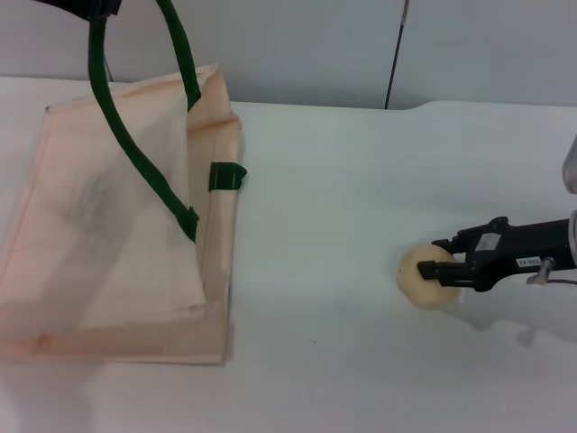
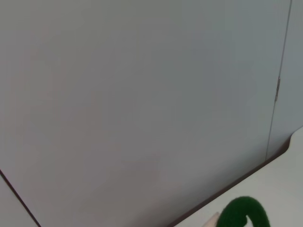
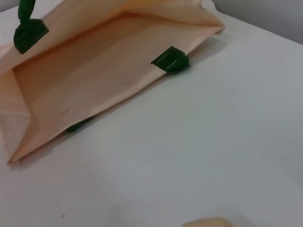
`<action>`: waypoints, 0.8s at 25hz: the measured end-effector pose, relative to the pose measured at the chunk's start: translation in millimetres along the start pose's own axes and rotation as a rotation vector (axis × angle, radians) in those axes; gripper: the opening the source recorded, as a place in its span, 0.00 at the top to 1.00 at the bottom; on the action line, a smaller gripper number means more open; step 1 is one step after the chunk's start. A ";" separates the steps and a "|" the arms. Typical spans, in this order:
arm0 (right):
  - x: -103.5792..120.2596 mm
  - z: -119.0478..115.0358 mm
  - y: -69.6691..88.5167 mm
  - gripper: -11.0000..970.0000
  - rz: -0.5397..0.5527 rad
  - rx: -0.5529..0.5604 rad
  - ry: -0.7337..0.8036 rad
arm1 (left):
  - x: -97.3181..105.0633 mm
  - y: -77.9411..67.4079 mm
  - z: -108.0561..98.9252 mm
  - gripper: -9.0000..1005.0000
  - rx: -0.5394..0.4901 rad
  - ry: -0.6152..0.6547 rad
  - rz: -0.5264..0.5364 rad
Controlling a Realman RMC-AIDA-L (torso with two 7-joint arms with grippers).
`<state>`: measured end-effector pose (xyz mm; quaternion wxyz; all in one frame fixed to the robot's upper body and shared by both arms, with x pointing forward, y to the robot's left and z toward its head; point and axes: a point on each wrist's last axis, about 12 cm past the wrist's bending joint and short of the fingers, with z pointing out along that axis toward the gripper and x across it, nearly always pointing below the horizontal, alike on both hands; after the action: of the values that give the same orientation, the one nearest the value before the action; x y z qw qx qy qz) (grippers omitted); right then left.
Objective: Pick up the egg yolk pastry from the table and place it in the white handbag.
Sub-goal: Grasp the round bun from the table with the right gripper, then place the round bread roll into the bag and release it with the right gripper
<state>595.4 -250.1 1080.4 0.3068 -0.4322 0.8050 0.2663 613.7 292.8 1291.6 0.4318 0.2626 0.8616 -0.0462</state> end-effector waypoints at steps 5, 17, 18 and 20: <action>-1.2 -0.1 -0.1 0.55 -0.023 -0.004 0.001 | -0.4 -0.1 0.0 0.87 0.000 -0.001 0.001; -11.8 -0.4 2.9 0.57 -0.062 -0.029 -0.066 | -1.0 0.0 -1.6 0.87 -0.005 -0.005 0.004; -15.3 -0.9 4.8 0.57 -0.070 -0.045 -0.094 | -1.1 0.0 -1.6 0.87 -0.005 -0.006 0.004; -22.7 -3.2 7.5 0.57 -0.090 -0.070 -0.146 | -1.6 -0.3 -1.8 0.87 -0.004 -0.008 0.005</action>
<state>598.1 -236.6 1100.2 0.3611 -0.4578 0.7505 0.3111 613.1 292.4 1293.9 0.4359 0.2637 0.8593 -0.0447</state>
